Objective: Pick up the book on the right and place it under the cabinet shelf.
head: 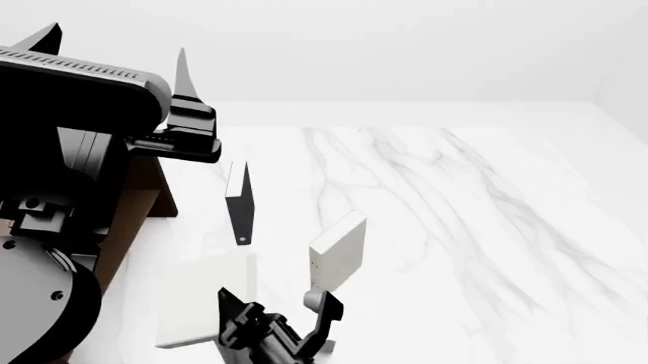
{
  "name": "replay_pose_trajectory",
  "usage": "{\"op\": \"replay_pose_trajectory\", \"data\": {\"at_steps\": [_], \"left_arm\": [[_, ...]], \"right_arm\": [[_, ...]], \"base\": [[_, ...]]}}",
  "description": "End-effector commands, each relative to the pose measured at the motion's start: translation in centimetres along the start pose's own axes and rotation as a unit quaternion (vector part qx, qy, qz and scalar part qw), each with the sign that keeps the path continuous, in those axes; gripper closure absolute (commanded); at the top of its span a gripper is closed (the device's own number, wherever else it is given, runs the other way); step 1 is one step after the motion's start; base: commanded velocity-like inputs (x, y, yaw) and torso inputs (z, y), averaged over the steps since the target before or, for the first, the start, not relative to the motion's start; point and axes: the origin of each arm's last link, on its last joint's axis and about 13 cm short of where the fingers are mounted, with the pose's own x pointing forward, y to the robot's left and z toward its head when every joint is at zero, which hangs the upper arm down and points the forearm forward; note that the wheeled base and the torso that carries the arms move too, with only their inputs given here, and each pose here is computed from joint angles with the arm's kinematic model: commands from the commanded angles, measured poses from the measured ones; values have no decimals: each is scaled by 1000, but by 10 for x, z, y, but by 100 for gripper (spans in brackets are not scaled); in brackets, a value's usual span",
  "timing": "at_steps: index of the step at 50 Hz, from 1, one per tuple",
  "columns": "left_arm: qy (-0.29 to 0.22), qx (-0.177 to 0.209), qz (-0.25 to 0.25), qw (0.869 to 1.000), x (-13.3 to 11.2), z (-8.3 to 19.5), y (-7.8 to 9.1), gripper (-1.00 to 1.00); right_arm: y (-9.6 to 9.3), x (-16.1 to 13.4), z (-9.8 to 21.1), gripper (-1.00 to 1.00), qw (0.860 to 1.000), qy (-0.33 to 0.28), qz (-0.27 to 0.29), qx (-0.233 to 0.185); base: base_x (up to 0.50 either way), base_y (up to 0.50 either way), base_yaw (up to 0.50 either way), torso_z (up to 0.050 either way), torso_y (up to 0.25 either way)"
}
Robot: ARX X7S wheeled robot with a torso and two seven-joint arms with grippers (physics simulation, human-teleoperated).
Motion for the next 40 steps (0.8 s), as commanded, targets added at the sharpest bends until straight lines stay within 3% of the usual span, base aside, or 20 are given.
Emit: {"op": "replay_pose_trajectory", "data": {"at_steps": [1, 30, 40], "left_arm": [[-1, -1, -3, 1000, 0, 1, 0, -100], [-1, -5, -4, 1000, -1, -2, -1, -100], [0, -6, -5, 1000, -1, -3, -2, -100]], "right_arm": [[-8, 8, 5, 100, 999, -17, 17, -33], [-16, 0, -6, 100, 997, 19, -12, -73], [-19, -4, -10, 100, 997, 26, -26, -63]], "base": [[0, 0, 0, 0, 0], [0, 0, 0, 0, 1], [0, 0, 0, 0, 1]]}}
